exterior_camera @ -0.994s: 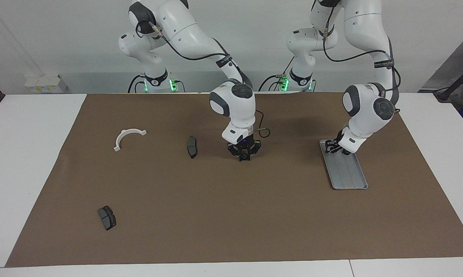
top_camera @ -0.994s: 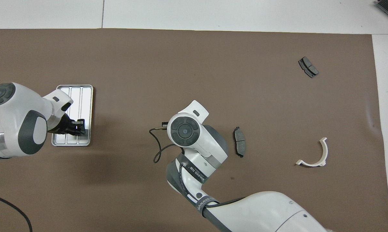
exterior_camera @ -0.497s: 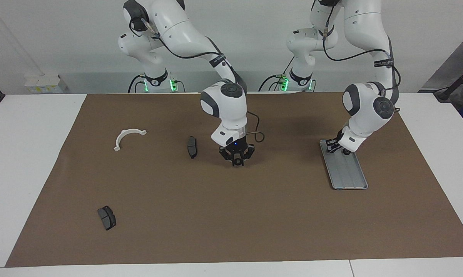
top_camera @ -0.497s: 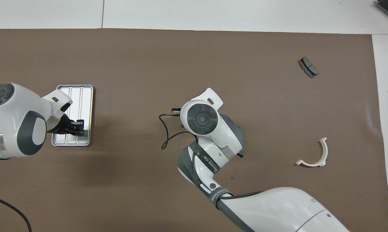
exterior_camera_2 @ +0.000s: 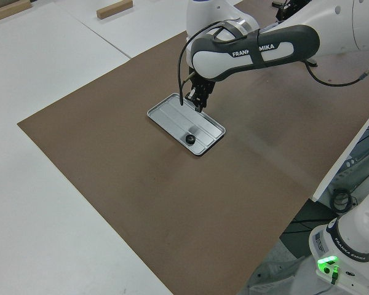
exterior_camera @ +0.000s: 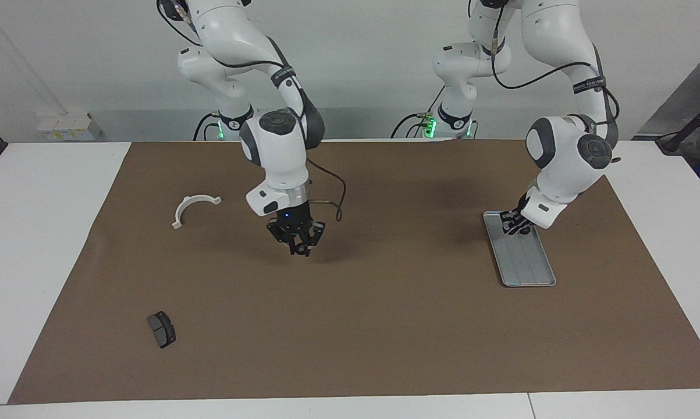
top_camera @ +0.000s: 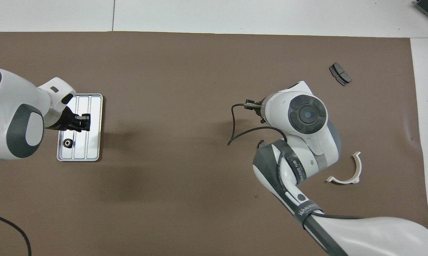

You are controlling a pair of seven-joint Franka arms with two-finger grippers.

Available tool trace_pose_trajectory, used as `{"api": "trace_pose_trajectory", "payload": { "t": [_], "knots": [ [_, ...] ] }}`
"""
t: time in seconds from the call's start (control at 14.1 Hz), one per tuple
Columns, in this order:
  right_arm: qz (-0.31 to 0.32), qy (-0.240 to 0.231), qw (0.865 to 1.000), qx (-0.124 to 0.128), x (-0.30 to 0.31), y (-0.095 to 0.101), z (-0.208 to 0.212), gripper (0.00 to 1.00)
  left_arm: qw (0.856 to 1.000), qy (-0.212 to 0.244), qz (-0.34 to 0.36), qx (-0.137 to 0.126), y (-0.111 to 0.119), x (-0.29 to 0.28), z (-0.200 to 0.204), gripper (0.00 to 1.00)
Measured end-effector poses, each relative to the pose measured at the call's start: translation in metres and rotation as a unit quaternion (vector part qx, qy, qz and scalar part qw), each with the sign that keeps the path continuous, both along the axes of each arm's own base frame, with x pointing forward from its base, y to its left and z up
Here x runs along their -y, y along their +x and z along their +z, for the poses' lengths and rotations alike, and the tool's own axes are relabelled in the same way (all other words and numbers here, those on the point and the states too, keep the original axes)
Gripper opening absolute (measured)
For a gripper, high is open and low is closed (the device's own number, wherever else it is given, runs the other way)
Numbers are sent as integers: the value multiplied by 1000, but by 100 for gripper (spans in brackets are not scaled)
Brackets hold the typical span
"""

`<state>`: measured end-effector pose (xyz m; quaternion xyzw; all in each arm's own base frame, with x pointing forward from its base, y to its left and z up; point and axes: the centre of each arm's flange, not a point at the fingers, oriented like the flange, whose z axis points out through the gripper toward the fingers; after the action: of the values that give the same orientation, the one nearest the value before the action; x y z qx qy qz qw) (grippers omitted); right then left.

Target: Place bearing gear from tray to pile

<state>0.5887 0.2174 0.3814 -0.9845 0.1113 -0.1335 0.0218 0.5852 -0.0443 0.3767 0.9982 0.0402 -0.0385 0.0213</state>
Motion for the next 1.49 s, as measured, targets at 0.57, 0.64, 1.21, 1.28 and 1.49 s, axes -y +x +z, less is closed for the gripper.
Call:
{"api": "trace_pose_trajectory", "payload": {
  "t": [0.57,0.64,1.21,1.28,1.49],
  "knots": [
    [24,-40,998,-36,154,1,-23,34,998,-2,50,30,-19,189,7,24],
    [29,-39,998,-41,174,2,-26,34,998,-4,51,32,-20,208,2,24],
    [42,-21,997,-53,262,5,-74,34,998,-29,6,61,-46,319,-40,24],
    [38,-20,997,-57,268,5,-79,34,998,-29,0,60,-51,325,-43,24],
    [28,-20,998,-60,289,3,-83,34,998,-27,-15,55,-66,339,-51,24]
  ]
}}
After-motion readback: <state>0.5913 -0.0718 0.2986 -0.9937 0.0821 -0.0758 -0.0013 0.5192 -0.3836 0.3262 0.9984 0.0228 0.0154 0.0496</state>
